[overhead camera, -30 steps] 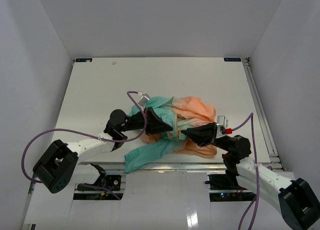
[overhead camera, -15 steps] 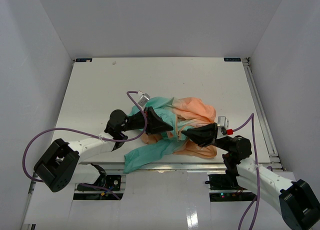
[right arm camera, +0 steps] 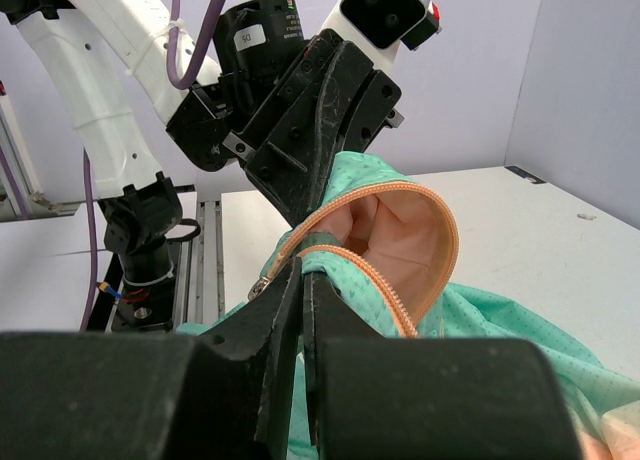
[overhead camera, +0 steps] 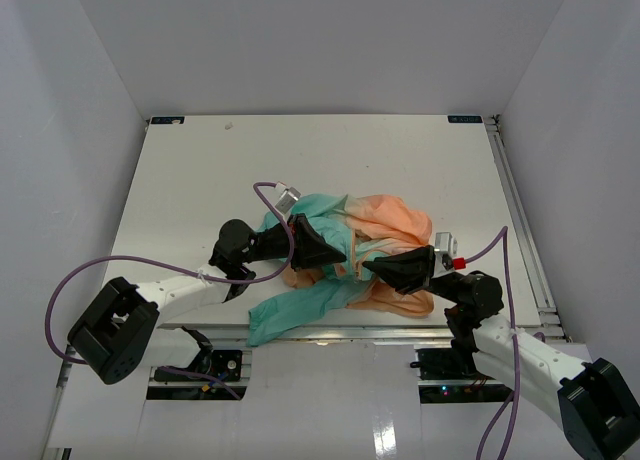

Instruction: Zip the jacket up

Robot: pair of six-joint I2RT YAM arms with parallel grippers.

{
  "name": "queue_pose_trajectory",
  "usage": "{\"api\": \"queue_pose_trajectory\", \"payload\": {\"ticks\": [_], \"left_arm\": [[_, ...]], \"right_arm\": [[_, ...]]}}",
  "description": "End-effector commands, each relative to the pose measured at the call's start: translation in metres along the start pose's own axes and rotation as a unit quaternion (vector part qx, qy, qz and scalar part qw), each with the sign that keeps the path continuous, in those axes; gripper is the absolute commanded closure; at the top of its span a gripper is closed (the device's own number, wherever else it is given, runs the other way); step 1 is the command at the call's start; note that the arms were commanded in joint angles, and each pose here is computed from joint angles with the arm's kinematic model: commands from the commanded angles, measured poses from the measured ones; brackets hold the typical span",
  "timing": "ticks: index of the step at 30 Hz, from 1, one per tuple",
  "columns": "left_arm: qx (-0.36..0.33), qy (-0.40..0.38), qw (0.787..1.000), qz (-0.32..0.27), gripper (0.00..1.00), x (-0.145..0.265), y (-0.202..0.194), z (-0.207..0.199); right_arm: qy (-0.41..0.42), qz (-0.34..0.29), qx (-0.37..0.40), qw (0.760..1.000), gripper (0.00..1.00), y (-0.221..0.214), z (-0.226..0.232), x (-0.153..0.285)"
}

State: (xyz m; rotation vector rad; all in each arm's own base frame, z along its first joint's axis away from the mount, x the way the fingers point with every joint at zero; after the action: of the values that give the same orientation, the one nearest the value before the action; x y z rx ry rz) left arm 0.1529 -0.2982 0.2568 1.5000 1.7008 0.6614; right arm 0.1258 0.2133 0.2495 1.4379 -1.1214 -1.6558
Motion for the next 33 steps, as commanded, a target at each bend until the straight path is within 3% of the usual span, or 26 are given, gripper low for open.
{"api": "queue_pose_trajectory", "payload": {"ticks": [1, 33], "left_arm": [[-0.014, -0.017, 1.000, 0.000, 1.00, -0.0001, -0.0003, -0.0048], [-0.019, -0.014, 1.000, 0.003, 1.00, -0.0020, 0.0007, -0.0035]], "right_arm": [[0.014, -0.047, 0.035, 0.998, 0.92, 0.0273, 0.0040, -0.0081], [0.026, -0.051, 0.038, 0.998, 0.92, 0.0316, 0.0090, -0.0078]]}}
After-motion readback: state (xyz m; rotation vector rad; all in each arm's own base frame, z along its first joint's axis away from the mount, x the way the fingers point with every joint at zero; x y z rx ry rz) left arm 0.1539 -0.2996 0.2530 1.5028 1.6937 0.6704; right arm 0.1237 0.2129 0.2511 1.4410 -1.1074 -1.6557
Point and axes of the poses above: each gripper's point midway between its finger pads, its own x axis back along the fingers, its own z axis along the line the jaws close on, y = z × x, the point moved 3 cm from there along x, back along the fingers, and after that the axes turned 3 degrees about -x, right-handed, at the moved point
